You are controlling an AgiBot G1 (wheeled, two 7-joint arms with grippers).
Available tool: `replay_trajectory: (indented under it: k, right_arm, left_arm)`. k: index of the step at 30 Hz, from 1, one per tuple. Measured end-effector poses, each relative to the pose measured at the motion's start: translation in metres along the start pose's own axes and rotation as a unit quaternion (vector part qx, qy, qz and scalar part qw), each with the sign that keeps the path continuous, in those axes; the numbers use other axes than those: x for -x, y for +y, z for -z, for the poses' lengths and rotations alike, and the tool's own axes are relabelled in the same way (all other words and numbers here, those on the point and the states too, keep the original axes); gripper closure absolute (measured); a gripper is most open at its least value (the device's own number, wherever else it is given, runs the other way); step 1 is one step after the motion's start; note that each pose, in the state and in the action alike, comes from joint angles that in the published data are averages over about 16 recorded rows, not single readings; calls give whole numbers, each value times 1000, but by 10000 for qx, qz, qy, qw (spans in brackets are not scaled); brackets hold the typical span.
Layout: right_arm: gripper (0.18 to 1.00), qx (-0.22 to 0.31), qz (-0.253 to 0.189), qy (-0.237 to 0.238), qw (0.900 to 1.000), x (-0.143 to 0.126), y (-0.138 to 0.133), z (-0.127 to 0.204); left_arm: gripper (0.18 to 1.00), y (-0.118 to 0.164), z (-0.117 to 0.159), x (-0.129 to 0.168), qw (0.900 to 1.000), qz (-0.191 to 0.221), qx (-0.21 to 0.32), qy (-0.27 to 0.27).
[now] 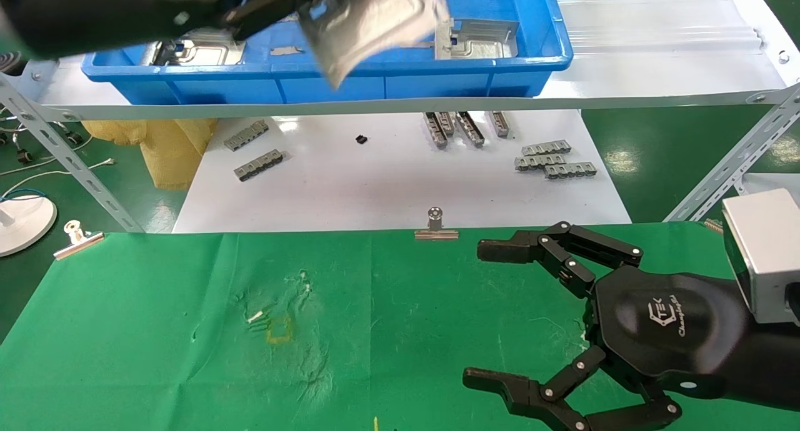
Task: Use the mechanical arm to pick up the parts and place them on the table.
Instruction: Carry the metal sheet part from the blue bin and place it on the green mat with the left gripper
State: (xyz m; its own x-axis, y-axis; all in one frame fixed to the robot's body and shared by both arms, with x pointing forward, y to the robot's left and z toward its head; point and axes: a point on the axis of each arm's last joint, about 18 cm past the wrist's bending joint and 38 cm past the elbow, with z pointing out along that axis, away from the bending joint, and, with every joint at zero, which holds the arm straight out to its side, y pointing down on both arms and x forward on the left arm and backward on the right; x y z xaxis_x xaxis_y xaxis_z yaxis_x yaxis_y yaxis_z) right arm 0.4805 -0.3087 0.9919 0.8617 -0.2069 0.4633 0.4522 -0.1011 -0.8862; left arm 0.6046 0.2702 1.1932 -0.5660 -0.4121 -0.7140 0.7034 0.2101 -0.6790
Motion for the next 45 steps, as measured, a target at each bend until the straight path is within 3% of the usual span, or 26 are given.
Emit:
replay_trajectory:
  k: [8,14,23,32,45]
  right_arm:
    - [179,0,0,0,10000,0,0,0]
    - [179,0,0,0,10000,0,0,0]
    - [179,0,0,0,10000,0,0,0]
    - [179,0,0,0,10000,0,0,0]
    - [179,0,0,0,10000,0,0,0]
  left_arm:
    - [910,9,35,-28,9954,-786,53,550]
    - [910,29,57,-48,9903,-1077,358,806]
    - [910,92,82,-74,9820,-910,1224,1113]
    - [910,159,92,-91,9641,-724,2151,1380]
    - [909,202,92,-102,9497,-730,2656,1489]
